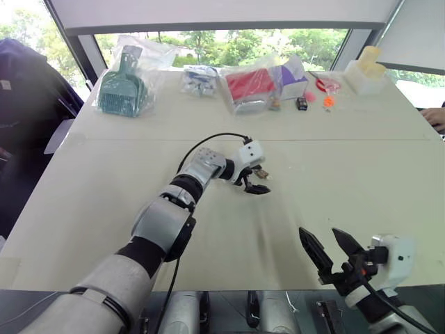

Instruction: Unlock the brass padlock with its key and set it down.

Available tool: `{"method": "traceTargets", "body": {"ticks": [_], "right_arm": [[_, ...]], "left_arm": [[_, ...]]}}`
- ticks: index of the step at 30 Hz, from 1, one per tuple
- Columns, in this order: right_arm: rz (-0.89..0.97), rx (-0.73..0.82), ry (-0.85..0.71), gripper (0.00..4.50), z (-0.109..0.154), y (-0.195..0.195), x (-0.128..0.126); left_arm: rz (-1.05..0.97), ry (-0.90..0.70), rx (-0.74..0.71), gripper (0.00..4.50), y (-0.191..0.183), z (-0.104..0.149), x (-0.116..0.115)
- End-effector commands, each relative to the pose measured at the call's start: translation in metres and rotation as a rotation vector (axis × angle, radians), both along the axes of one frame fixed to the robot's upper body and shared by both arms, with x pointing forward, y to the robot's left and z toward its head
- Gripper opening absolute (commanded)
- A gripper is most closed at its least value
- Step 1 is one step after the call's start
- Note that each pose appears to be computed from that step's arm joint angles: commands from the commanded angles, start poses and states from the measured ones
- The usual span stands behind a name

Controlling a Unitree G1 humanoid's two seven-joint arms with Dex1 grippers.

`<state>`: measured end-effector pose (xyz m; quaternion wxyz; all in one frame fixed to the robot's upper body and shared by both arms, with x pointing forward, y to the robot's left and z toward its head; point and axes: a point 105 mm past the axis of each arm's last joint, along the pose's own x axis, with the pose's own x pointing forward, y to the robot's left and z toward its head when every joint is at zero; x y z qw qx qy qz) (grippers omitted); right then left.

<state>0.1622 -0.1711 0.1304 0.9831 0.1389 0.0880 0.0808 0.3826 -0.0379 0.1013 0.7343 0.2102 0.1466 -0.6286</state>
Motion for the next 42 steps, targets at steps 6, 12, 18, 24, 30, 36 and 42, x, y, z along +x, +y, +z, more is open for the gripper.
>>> {"method": "traceTargets", "body": {"ticks": [6, 12, 18, 24, 30, 36, 42], "right_arm": [[-0.016, -0.026, -0.087, 4.50, 0.022, 0.000, 0.014], [-0.008, -0.032, -0.086, 4.50, 0.024, 0.001, 0.021], [-0.011, -0.026, -0.087, 4.50, 0.023, 0.001, 0.024], [-0.018, -0.023, -0.090, 4.50, 0.021, 0.002, 0.026], [-0.023, -0.022, -0.095, 4.50, 0.020, 0.004, 0.028], [-0.045, -0.023, -0.106, 4.50, 0.022, 0.003, 0.029], [-0.070, -0.021, -0.112, 4.50, 0.020, -0.002, 0.028]], "left_arm": [[-0.265, 0.183, 0.083, 4.43, 0.021, -0.011, -0.031], [-0.358, 0.211, 0.066, 4.43, 0.034, -0.001, -0.037], [-0.234, 0.097, -0.138, 4.43, 0.022, 0.048, -0.012], [-0.059, -0.010, -0.195, 4.43, 0.010, 0.060, 0.008], [-0.028, -0.268, 0.065, 4.43, -0.005, 0.019, 0.012], [-0.046, -0.468, 0.248, 4.43, 0.000, 0.009, 0.020], [-0.148, -0.492, 0.383, 4.43, 0.041, 0.010, 0.024]]}}
